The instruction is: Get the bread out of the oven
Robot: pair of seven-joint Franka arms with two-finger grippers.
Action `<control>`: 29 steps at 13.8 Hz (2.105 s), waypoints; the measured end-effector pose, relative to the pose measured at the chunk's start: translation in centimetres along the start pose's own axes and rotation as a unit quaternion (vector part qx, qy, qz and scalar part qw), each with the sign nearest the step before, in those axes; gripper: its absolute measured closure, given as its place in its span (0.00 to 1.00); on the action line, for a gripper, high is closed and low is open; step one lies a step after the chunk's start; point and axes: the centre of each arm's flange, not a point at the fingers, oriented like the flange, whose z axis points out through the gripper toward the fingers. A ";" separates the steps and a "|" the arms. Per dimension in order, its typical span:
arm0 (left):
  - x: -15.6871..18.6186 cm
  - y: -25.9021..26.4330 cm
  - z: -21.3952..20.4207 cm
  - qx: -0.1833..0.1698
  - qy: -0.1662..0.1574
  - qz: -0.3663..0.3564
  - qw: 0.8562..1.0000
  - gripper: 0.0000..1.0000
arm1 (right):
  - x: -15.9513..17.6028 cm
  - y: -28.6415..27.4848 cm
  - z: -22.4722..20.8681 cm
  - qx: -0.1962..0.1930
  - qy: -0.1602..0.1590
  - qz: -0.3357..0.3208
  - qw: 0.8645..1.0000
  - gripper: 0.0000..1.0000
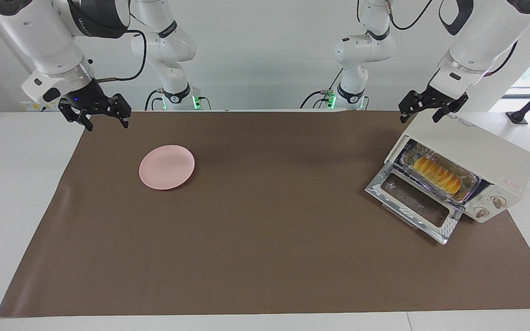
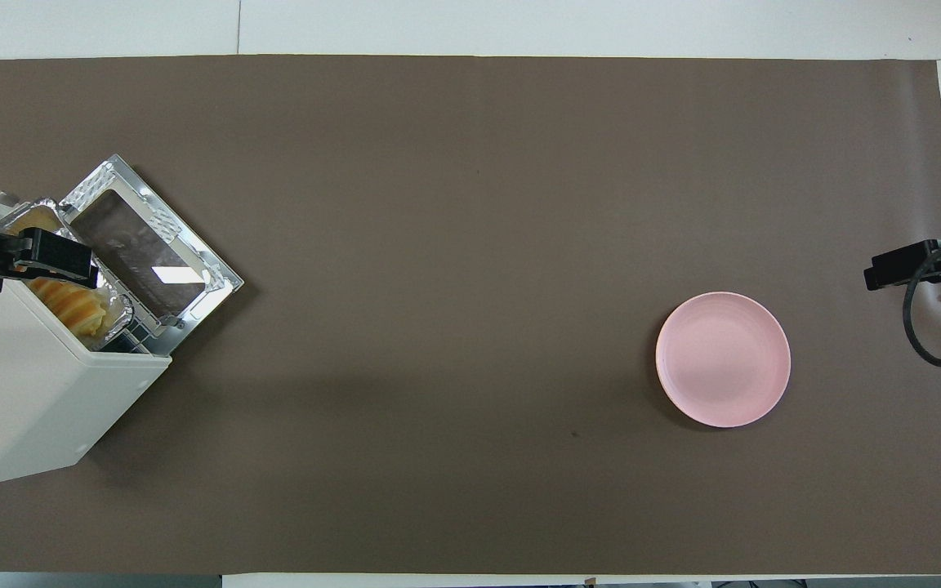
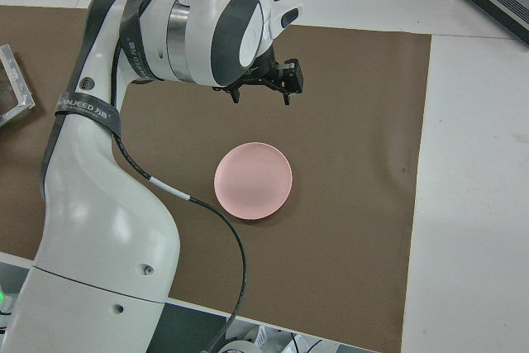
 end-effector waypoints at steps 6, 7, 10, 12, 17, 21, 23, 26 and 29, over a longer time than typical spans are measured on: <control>0.5 0.0 0.4 -0.001 0.014 0.002 1.000 0.00 | 0.0 0.0 0.0 0.000 0.000 0.000 1.000 0.00; 0.9 0.0 0.7 -0.001 0.028 -0.005 1.000 0.00 | 0.0 0.0 0.0 0.000 0.000 0.000 1.000 0.00; 2.3 0.4 1.8 -0.007 0.037 -0.092 0.995 0.00 | 0.0 0.0 0.0 0.000 0.000 0.000 1.000 0.00; 4.8 0.4 3.6 -0.009 0.023 -0.153 0.988 0.00 | 0.0 0.0 0.0 0.000 0.000 0.000 1.000 0.00; 14.2 -1.2 14.2 0.061 0.041 -0.242 0.967 0.00 | 0.0 0.0 0.0 0.000 0.000 0.000 1.000 0.00; 14.1 -3.6 18.1 0.083 0.036 -0.252 0.963 0.00 | 0.0 0.0 0.0 0.000 0.000 0.000 1.000 0.00; 13.4 -3.9 18.1 0.103 0.036 -0.258 0.960 0.00 | 0.0 0.0 0.0 0.000 0.000 0.000 1.000 0.00; 11.8 -4.3 20.0 0.109 0.036 -0.266 0.957 0.00 | 0.0 0.0 0.0 0.000 0.000 0.000 1.000 0.00; 10.4 -5.2 21.9 0.106 0.038 -0.282 0.953 0.00 | 0.0 0.0 0.0 0.000 0.000 0.000 1.000 0.00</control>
